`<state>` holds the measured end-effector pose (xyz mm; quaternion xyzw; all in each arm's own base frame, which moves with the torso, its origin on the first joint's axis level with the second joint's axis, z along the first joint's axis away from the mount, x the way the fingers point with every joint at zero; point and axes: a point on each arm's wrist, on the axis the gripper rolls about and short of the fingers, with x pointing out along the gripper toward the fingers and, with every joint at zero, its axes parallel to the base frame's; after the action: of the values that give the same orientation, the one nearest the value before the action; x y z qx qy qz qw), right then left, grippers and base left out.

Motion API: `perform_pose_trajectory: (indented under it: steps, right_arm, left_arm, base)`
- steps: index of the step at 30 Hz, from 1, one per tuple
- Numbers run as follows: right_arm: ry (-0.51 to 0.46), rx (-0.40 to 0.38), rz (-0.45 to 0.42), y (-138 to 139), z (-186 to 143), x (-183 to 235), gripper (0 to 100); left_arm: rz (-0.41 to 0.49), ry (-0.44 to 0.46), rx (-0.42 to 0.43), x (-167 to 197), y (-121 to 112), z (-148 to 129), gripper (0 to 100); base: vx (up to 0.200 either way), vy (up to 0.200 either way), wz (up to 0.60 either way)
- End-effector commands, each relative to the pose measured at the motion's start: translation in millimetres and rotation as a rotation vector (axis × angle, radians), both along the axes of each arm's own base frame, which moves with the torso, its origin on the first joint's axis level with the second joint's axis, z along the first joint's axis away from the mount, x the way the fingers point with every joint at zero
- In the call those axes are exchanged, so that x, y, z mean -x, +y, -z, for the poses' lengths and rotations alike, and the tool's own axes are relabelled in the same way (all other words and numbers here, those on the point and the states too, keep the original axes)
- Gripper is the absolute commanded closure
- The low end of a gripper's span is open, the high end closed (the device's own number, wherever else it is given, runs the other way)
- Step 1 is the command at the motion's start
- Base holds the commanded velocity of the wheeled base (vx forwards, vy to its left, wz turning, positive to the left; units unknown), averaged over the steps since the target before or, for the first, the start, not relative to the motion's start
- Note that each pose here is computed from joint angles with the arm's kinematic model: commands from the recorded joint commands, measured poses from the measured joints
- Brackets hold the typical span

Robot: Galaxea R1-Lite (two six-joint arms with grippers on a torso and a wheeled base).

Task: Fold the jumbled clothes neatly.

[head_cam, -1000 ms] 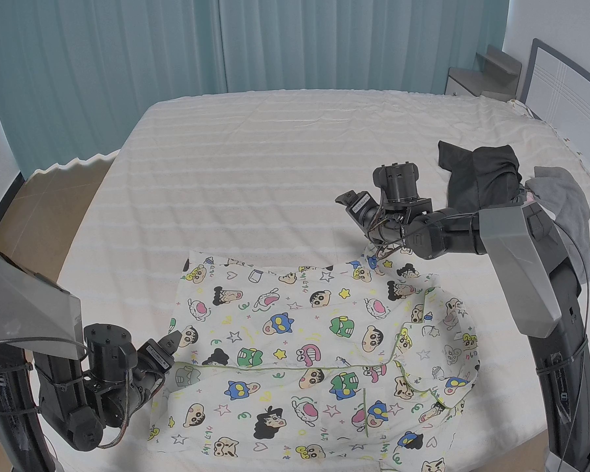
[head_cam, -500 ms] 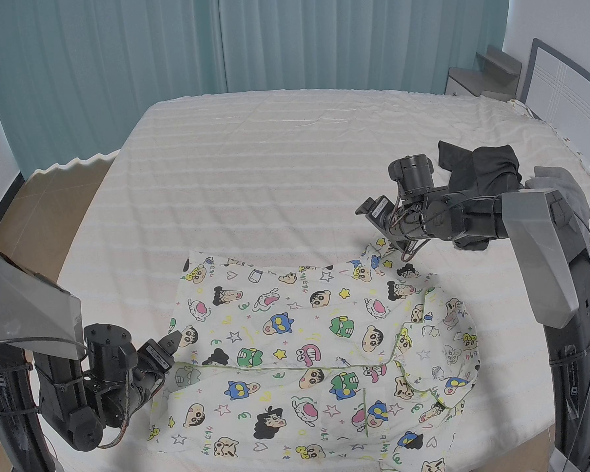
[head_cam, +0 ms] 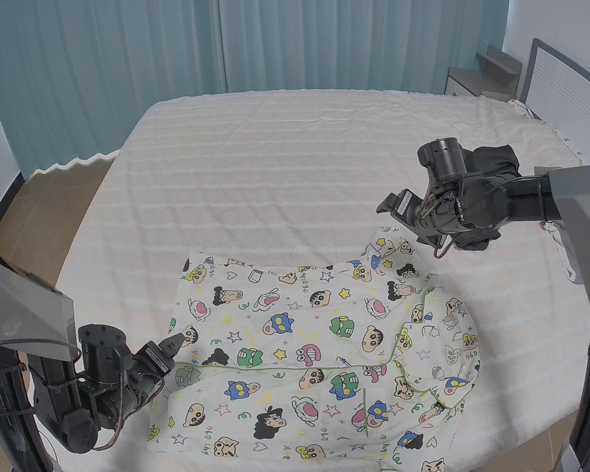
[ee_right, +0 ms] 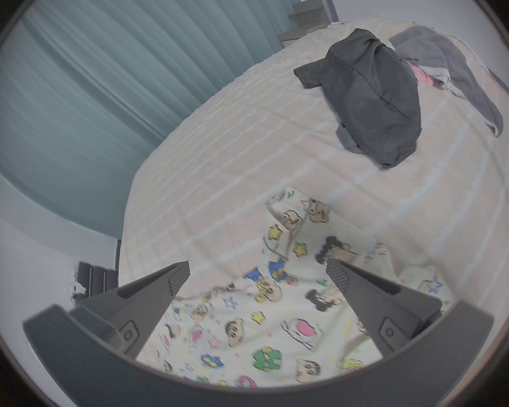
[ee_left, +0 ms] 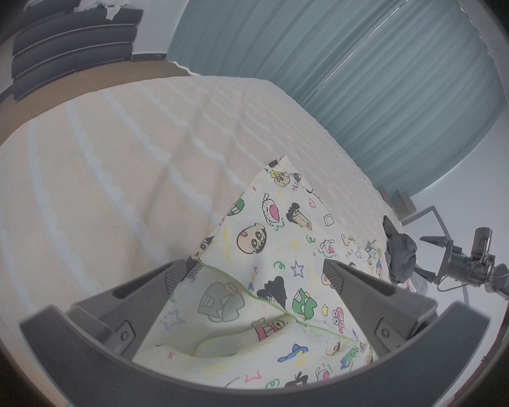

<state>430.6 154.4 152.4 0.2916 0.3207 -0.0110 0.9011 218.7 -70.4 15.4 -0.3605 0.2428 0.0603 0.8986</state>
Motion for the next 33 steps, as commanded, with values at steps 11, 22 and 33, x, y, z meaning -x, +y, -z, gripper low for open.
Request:
perform_pose_trajectory:
  steps: [11, 22, 33]
  right_arm:
    - [0.227, 0.118, -0.088, -160, 46, 163, 0]
    - [0.201, -0.078, -0.096, -126, 60, 130, 0]
    - [0.183, -0.180, -0.134, -71, 80, 84, 0]
  left_arm:
    - [0.167, 0.039, 0.202, 13, 4, -12, 0]
    - [0.171, 0.051, 0.210, 12, 5, -10, 0]
    - [0.160, 0.064, 0.205, 10, 6, -6, 0]
  base:
    - [0.000, 0.000, 0.00]
    - [0.000, 0.000, 0.00]
    - [0.000, 0.000, 0.00]
